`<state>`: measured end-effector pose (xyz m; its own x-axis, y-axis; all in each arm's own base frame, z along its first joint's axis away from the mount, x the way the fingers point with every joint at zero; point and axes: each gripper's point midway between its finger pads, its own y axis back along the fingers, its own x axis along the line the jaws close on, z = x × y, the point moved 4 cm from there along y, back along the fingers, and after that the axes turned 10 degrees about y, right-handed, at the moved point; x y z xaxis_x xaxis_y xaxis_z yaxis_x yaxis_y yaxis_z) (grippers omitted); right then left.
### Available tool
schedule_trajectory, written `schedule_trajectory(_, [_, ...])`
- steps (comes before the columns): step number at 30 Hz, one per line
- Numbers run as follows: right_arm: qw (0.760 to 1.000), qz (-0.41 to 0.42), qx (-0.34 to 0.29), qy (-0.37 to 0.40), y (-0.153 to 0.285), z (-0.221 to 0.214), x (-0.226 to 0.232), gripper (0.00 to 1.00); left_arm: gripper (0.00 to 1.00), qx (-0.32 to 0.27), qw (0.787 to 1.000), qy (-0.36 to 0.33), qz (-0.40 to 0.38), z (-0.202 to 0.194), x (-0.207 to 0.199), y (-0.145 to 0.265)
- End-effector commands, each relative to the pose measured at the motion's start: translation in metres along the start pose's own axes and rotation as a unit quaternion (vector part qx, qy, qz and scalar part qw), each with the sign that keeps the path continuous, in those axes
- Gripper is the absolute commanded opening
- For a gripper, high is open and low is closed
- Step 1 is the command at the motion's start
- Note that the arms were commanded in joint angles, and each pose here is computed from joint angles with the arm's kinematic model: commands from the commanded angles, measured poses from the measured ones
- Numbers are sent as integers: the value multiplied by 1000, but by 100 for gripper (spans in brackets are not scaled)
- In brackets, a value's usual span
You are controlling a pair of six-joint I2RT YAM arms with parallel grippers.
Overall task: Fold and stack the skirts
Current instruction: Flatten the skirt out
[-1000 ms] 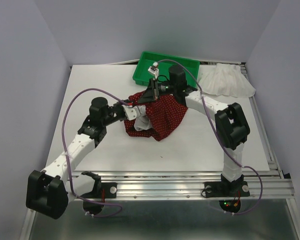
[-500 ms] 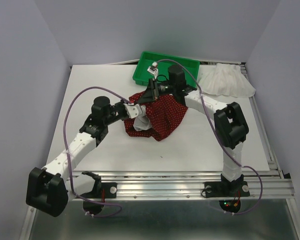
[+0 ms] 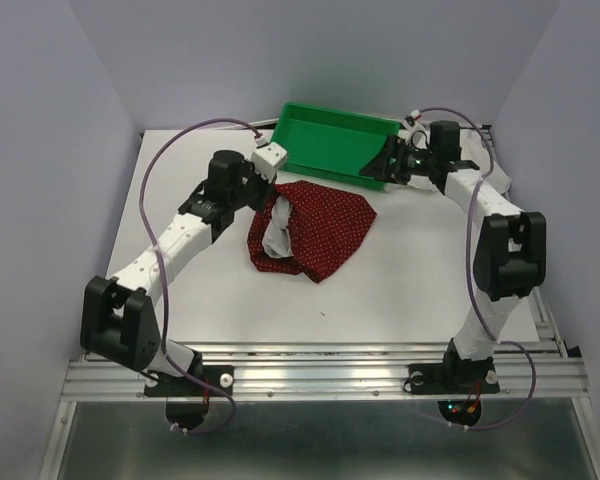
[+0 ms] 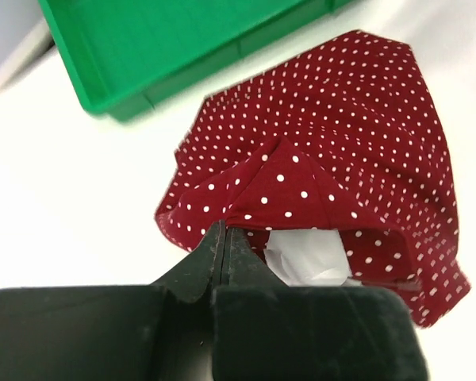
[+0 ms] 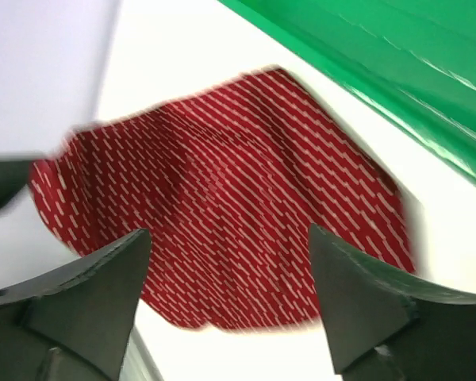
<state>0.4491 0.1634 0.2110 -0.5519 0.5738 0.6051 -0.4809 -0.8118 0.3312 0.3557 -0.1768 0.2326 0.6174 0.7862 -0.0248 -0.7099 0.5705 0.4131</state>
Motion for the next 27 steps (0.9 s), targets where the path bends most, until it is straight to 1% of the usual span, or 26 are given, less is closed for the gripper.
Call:
schedule_trajectory(1, [990,-54,76,103,41,-46,43,80,0,56,987,142,50,-7,9,-14])
schedule_trajectory(2, [986,-77,84,123,45,-55,41,73,0,62,982,172,55,-9,10,-17])
schedule_trajectory(3, [983,-78,114,124,42,-85,48,69,0,72,978,184,60,-12,14,-24])
schedule_trajectory(4, [980,-87,117,136,43,-94,53,67,0,74,973,209,69,-15,21,-26])
schedule_trajectory(5, [975,-100,117,161,43,-112,64,62,0,80,966,236,65,-15,24,-32])
schedule_trajectory(6, [973,-116,117,161,50,-118,62,59,0,82,962,249,73,-17,30,-30])
schedule_trajectory(7, [970,-103,111,190,41,-125,78,57,0,87,958,264,74,-17,35,-35])
schedule_trajectory(9, [968,-106,108,200,37,-134,88,55,0,86,948,296,82,-19,51,-35])
schedule_trajectory(10, [968,-95,117,201,30,-144,94,55,0,84,946,303,85,-18,57,-37])
schedule_trajectory(12, [964,-98,135,207,18,-158,99,56,0,79,942,312,93,-19,67,-34])
schedule_trajectory(13, [959,-85,154,222,4,-174,110,56,0,74,942,315,89,-18,67,-34])
schedule_trajectory(16, [947,-95,139,275,-13,-181,120,63,0,65,944,313,87,-16,68,-31])
schedule_trajectory(18, [935,-118,139,303,-25,-188,123,70,0,67,943,313,90,-21,67,-30])
schedule_trajectory(19, [932,-134,140,305,-29,-189,121,70,0,64,944,311,92,-20,68,-29])
schedule_trajectory(20, [928,-147,153,305,-37,-197,114,73,0,66,944,309,93,-22,67,-29])
schedule_trajectory(21, [929,-158,148,301,-43,-196,114,76,0,66,944,307,96,-23,68,-28])
schedule_trajectory(24, [925,-172,143,306,-59,-203,109,75,0,64,944,307,100,-24,70,-25])
schedule_trajectory(26, [921,-187,141,310,-68,-203,106,72,0,62,946,304,99,-24,71,-24])
schedule_trajectory(27, [914,-216,146,310,-71,-204,96,69,0,60,947,299,100,-23,72,-21])
